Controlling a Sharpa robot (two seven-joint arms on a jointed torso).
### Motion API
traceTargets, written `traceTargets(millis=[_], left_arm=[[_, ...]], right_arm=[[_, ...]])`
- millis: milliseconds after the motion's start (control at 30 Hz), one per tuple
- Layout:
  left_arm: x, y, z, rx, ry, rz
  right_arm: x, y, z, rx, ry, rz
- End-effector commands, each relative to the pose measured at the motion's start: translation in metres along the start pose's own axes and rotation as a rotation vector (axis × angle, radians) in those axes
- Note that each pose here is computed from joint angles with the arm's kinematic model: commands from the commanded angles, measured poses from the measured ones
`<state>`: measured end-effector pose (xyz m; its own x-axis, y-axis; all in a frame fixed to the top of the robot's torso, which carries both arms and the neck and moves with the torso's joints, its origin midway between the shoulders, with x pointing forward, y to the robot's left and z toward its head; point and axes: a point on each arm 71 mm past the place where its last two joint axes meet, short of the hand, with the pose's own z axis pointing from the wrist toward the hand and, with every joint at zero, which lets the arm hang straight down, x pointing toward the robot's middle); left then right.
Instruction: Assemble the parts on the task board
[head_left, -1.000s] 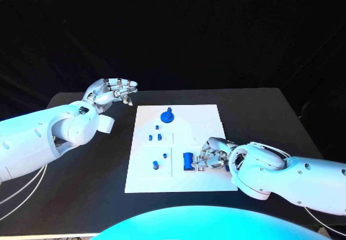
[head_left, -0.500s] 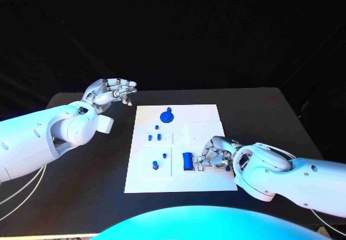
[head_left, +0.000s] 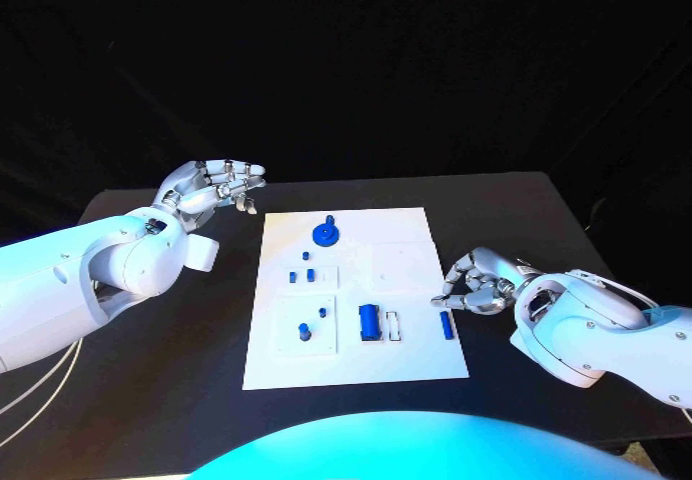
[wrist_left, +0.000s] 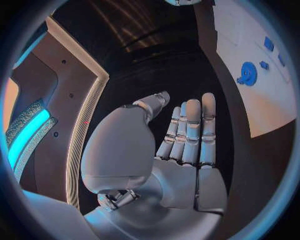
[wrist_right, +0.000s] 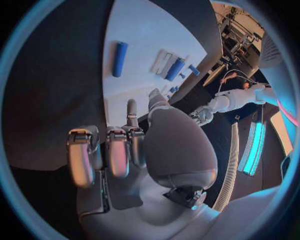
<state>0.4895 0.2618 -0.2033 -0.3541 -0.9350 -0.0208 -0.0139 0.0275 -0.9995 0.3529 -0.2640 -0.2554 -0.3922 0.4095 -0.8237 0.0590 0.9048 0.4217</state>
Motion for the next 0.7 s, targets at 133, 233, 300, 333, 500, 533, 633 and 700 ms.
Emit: traceTargets(millis=[133, 233, 300, 333, 500, 533, 633, 700], left_arm=[[0.003, -0.0015, 0.0, 0.011, 0.017, -0.007], [0.0033, -0.0015, 0.0001, 0.011, 0.018, -0.008], [0.0033, -0.0015, 0.0, 0.011, 0.018, -0.008], [0.0032, -0.0014, 0.0, 0.011, 0.018, -0.008], [0.0016, -0.0013, -0.0006, 0.01, 0.015, -0.006], [0.0013, -0.0012, -0.0008, 0.01, 0.014, -0.006], [0.0007, -0.0012, -0.001, 0.01, 0.013, -0.005], [0.0006, -0.0012, -0.0011, 0.009, 0.013, -0.005]], right_arm=[[0.004, -0.012, -0.006, -0.003, 0.006, -0.085], [0.01, -0.016, -0.007, 0.01, 0.029, -0.103], [0.016, -0.018, -0.007, 0.019, 0.048, -0.111], [0.019, -0.019, -0.007, 0.026, 0.059, -0.116], [0.029, -0.022, -0.006, 0.046, 0.089, -0.128], [0.031, -0.022, -0.006, 0.049, 0.094, -0.129], [0.035, -0.022, -0.005, 0.051, 0.104, -0.134], [0.038, -0.021, -0.004, 0.051, 0.11, -0.136]])
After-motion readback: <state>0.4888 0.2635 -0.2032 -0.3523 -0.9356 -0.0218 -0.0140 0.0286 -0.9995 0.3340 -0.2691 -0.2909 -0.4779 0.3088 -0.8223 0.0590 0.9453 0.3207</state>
